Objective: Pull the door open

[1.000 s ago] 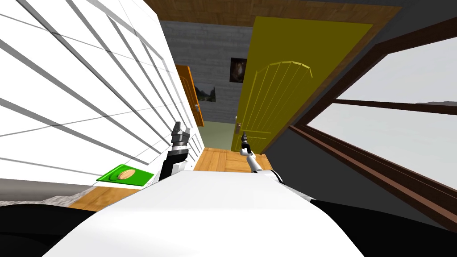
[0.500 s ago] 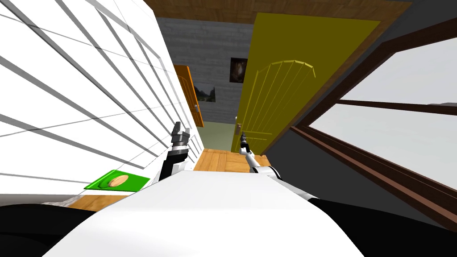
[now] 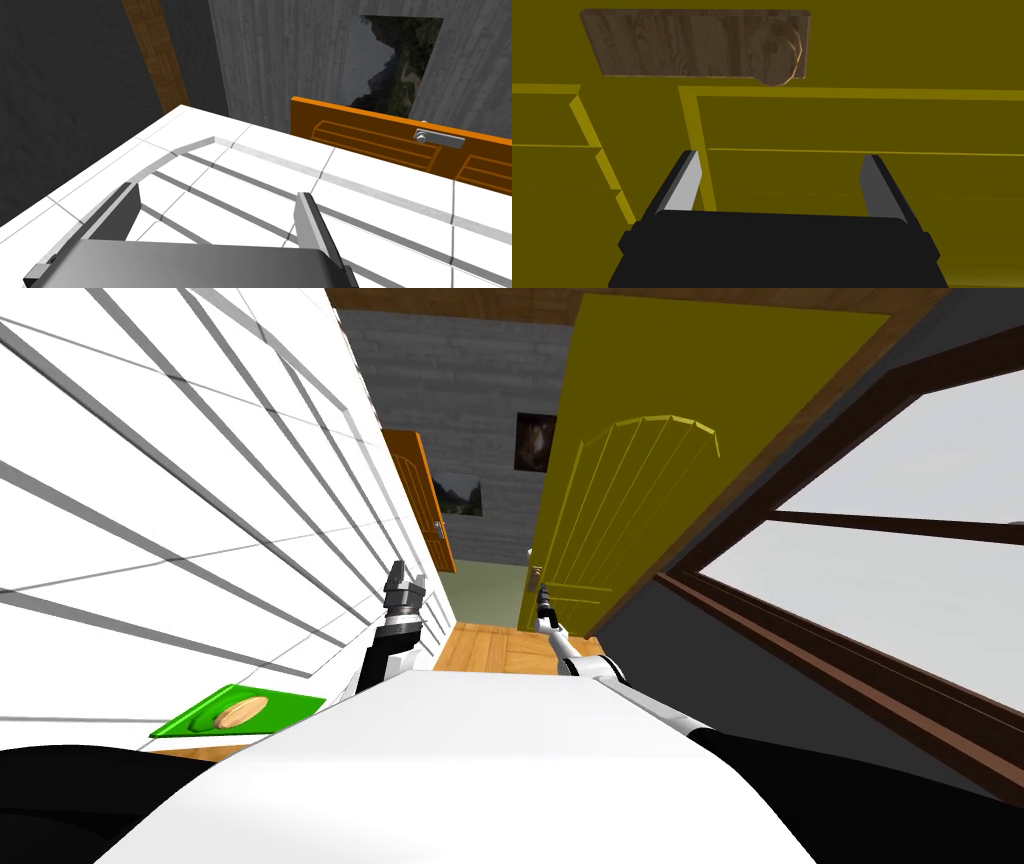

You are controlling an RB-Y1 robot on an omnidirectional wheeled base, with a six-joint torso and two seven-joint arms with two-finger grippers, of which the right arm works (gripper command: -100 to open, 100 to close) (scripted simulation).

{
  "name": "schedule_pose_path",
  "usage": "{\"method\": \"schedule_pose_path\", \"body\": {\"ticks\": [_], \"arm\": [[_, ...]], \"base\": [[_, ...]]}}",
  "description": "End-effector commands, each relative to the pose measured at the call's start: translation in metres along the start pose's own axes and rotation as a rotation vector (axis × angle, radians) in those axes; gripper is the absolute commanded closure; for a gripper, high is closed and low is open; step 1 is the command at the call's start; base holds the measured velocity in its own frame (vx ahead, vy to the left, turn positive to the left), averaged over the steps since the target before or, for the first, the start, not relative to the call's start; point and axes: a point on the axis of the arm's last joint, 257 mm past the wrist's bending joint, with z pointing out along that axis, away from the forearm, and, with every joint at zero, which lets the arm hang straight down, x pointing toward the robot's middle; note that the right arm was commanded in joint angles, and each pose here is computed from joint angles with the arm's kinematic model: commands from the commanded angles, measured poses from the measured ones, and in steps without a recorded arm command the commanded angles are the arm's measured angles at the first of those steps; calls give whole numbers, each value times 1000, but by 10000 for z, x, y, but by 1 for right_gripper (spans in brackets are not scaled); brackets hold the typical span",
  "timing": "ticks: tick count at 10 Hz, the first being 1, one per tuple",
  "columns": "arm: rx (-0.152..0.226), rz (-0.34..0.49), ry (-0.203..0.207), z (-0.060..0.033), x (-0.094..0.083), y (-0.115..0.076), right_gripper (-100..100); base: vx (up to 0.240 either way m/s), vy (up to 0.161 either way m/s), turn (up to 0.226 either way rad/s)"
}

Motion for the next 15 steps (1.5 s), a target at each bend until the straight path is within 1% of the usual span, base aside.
{"method": "schedule_pose_path", "body": {"ticks": [1, 3, 4, 5, 6, 8, 9, 10, 11, 12, 13, 15], "arm": [[13, 4, 2, 17, 37, -34, -100], [24, 7, 4, 30, 66, -58, -100], [20, 6, 3, 23, 53, -51, -100], [22, 6, -15, 20, -145, -70, -100], [23, 6, -30, 15, -306, -81, -100], [23, 6, -30, 15, -306, -81, -100], [24, 6, -47, 5, -494, -91, -100], [24, 6, -47, 5, -494, -91, -100], [24, 6, -65, -9, -698, -98, -100], [24, 6, -75, -17, -802, -99, -100], [24, 6, -93, -37, -1007, -98, -100], [24, 6, -93, -37, -1007, -98, -100]], "base": [[43, 2, -3], [46, 3, -2], [21, 3, 1], [64, 49, 133], [128, 74, 167], [68, 31, 13], [69, 25, 115], [70, 18, 68], [101, 37, 118], [137, 34, 119], [144, 37, 159], [84, 21, 29]]}}
